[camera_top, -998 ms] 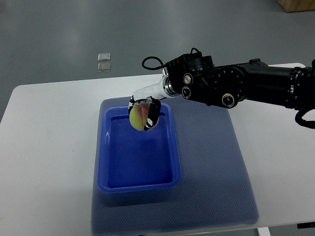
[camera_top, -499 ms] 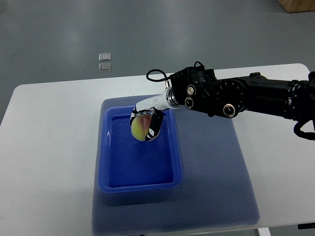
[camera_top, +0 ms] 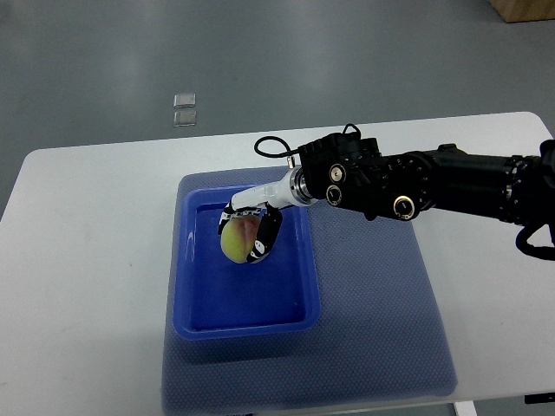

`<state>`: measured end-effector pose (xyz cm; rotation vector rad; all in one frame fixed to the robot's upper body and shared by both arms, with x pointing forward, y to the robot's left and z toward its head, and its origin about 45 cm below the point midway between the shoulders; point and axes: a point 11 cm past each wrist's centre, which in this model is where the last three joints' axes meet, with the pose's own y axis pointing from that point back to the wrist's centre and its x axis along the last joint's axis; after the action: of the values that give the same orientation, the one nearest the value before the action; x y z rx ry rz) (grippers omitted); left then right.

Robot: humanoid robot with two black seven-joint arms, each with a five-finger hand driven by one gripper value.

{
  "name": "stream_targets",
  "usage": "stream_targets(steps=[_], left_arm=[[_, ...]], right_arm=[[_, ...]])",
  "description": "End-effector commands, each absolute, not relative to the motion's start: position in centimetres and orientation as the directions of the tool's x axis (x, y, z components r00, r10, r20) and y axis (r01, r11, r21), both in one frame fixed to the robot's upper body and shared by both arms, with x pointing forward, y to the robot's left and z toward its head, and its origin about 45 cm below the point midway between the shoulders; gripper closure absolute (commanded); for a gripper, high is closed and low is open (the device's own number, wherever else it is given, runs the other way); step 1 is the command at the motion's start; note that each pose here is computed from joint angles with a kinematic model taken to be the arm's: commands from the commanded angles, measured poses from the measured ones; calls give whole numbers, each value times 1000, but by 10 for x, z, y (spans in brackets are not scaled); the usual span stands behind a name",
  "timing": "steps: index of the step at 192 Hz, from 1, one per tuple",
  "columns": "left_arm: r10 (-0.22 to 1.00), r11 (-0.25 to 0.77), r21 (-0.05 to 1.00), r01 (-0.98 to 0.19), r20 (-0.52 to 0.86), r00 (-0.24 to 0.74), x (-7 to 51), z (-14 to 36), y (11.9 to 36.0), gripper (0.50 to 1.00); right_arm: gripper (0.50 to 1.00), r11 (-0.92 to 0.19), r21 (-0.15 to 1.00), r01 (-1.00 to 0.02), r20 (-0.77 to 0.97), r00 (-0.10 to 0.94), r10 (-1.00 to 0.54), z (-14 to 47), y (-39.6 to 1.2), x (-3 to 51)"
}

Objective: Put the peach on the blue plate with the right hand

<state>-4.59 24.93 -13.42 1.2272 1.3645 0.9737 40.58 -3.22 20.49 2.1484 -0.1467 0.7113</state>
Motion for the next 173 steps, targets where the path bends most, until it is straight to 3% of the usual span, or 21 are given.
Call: stream_targets(steps=[1, 6, 16, 17, 24, 38, 99, 140, 149, 158, 159, 173], left_arm=[[986, 155, 974, 168, -163, 35, -46, -134, 249, 500], [986, 156, 974, 166, -163, 34, -46, -134, 249, 500], [986, 156, 974, 166, -163, 34, -46, -134, 249, 500], [986, 155, 974, 168, -163, 35, -46, -134, 249, 500], [986, 156, 974, 166, -163, 34, -46, -134, 249, 500], [986, 156, 974, 167, -163, 34, -46, -134, 249, 500], [986, 156, 974, 166, -163, 32, -46, -134, 249, 500], [986, 156, 974, 167, -163, 32, -46, -134, 249, 500], [986, 157, 974, 166, -165, 32, -46, -134, 249, 500], [986, 157, 974, 166, -165, 32, -46, -134, 249, 500], [986, 156, 974, 167, -163, 32, -46, -134, 249, 500], [986, 157, 974, 166, -165, 32, -46, -134, 249, 500]], right_arm=[[699, -636, 696, -333, 529, 836, 142, 202, -33, 404], [671, -635, 699, -330, 526, 838, 143, 201, -33, 403], [671, -635, 699, -330, 526, 838, 143, 201, -33, 403], [640, -636, 697, -332, 529, 837, 143, 202, -33, 404], [632, -640, 694, -331, 530, 836, 142, 204, -32, 404], [568, -654, 676, -338, 539, 833, 127, 210, -28, 407], [568, -692, 636, -341, 541, 836, 86, 228, -19, 410], [568, -839, 365, -403, 505, 843, -185, 306, 9, 429], [568, -835, 298, -462, 438, 844, -311, 314, -17, 444], [568, -835, 298, -462, 438, 844, -311, 314, -17, 444], [568, -817, 219, -533, 329, 829, -452, 316, -48, 458], [568, -786, 105, -609, 180, 789, -588, 326, -80, 471]])
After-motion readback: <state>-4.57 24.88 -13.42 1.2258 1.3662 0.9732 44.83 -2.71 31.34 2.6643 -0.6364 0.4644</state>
